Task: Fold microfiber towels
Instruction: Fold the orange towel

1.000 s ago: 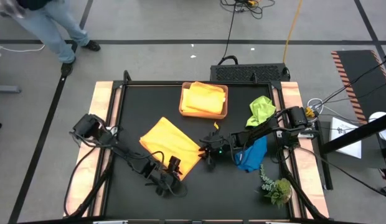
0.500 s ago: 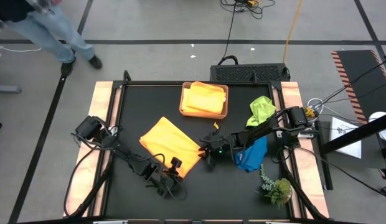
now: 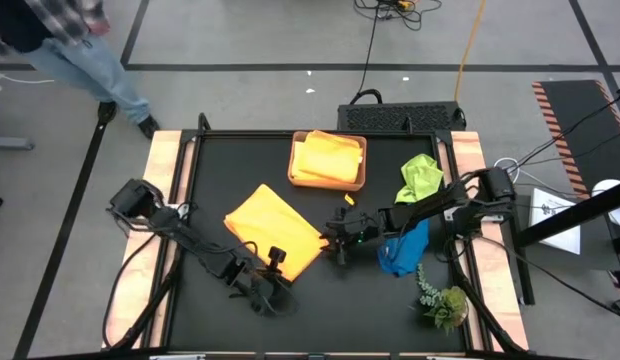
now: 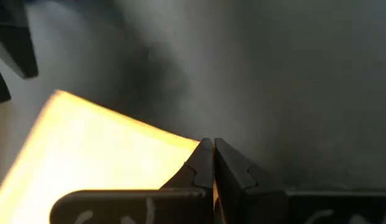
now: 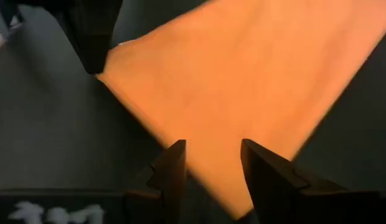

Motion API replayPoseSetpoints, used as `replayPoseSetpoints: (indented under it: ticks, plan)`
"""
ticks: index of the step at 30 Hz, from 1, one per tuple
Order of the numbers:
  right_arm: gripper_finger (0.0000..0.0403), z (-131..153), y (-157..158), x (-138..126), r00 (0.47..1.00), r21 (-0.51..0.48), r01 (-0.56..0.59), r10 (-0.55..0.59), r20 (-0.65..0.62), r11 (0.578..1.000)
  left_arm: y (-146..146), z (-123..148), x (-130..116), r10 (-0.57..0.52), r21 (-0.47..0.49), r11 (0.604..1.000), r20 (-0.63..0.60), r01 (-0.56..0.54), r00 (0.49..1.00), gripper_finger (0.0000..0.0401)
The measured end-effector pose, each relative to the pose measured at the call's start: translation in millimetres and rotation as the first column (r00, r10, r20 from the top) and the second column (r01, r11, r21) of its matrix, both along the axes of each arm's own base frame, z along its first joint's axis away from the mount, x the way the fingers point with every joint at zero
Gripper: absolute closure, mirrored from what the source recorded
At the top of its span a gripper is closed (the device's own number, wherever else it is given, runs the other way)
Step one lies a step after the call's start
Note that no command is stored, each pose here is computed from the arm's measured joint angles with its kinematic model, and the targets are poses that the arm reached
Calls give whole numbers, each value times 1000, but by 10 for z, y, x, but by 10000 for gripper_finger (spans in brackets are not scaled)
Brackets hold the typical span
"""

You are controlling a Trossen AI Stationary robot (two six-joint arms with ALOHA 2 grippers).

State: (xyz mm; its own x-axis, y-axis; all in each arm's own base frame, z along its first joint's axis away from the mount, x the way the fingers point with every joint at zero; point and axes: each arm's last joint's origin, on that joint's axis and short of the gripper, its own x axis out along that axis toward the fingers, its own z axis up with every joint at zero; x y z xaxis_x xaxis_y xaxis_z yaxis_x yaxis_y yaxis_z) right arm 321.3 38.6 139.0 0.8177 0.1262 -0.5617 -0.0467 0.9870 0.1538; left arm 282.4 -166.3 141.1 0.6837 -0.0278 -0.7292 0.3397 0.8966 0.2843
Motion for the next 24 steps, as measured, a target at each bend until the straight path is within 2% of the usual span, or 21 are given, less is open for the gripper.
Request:
replayPoseSetpoints:
  ticks: [6,13,18,24]
  plan:
    - [222,127,42,-19,992,-147,-105,114,59,984,-30,276,-106,40,-24,999,77,-39,996,399]
    - [168,-19,186,-29,976,-234,-211,218,5,949,-22,445,-169,96,-59,994,126,-89,987,400]
    - [145,-88,230,-72,974,-284,-227,217,-66,932,13,459,-181,153,-59,987,129,-147,980,400]
    - [143,-115,249,-99,975,-308,-223,206,-88,925,46,448,-178,194,-78,980,111,-186,975,400]
